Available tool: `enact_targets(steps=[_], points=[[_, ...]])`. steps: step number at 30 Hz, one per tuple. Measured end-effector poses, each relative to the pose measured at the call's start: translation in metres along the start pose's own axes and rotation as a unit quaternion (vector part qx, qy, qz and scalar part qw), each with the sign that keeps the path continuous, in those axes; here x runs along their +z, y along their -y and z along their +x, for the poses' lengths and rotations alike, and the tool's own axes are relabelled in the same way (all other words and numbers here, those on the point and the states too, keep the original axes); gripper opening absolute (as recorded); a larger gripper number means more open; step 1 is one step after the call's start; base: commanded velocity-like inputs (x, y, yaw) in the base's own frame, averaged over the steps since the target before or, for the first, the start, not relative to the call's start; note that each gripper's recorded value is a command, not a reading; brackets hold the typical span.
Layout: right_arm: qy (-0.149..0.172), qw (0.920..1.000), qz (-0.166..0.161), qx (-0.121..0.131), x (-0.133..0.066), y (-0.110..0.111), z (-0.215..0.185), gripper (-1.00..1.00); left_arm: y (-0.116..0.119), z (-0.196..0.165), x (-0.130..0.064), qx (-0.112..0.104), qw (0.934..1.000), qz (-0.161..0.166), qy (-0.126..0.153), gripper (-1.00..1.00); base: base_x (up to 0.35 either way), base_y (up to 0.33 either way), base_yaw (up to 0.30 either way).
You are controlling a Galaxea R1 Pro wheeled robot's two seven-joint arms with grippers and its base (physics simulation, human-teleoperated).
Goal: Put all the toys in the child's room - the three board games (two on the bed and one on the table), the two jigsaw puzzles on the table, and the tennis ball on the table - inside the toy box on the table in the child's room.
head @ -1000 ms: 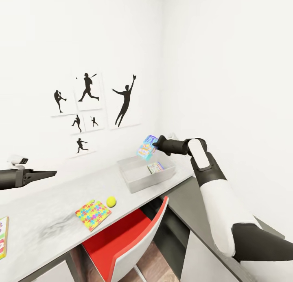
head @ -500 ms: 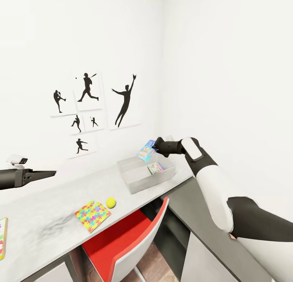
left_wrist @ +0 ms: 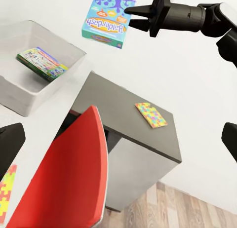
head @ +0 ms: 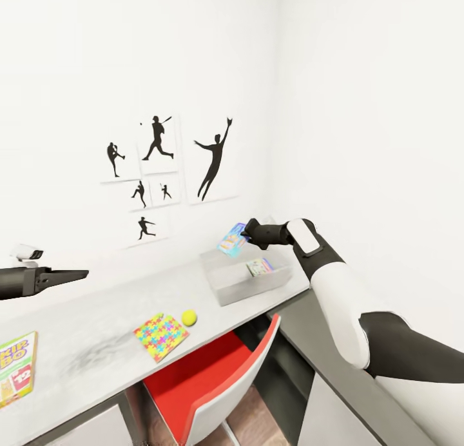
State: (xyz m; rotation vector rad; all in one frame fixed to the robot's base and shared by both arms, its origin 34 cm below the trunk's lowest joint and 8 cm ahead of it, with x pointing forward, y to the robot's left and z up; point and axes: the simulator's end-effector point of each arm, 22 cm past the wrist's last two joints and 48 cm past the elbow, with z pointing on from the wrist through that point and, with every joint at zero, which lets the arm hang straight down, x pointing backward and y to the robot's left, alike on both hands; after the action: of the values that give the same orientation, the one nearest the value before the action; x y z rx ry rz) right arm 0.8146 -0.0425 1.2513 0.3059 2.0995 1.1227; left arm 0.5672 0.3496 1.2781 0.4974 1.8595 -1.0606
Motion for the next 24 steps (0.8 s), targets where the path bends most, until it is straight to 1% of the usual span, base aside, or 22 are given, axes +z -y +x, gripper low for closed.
enact_targets(steps=[2,5,7,18,24], points=[[0.0,1.0,0.0,0.0,-0.0001,0.0003,0.0001,-1.0,0.0002,0.0,-0.0001,0.0,1.0,0.0,0.0,1.0,0.039,0.0,0.274],[0.0,1.0,0.001,0.002,-0.0004,0.0027,0.0001,-1.0,0.0001,0.0001,0.0004,0.0,1.0,0.001,0.0,1.0,0.042,0.0,0.126],[-0.002,1.0,0.002,0.005,-0.0005,0.0073,0.0021,-1.0,-0.0006,0.0002,0.0001,-0.001,1.0,0.0,0.0,1.0,0.005,0.0,0.013],[-0.003,1.0,0.002,0.006,-0.0002,0.0081,0.0033,-1.0,-0.0001,0.0,0.0,-0.001,1.0,0.001,0.001,1.0,0.004,0.0,0.001],[-0.004,1.0,0.001,0.006,0.0002,0.0068,0.0045,-1.0,-0.0003,0.0001,-0.0003,-0.002,1.0,0.001,0.001,1.0,0.145,0.08,0.0]])
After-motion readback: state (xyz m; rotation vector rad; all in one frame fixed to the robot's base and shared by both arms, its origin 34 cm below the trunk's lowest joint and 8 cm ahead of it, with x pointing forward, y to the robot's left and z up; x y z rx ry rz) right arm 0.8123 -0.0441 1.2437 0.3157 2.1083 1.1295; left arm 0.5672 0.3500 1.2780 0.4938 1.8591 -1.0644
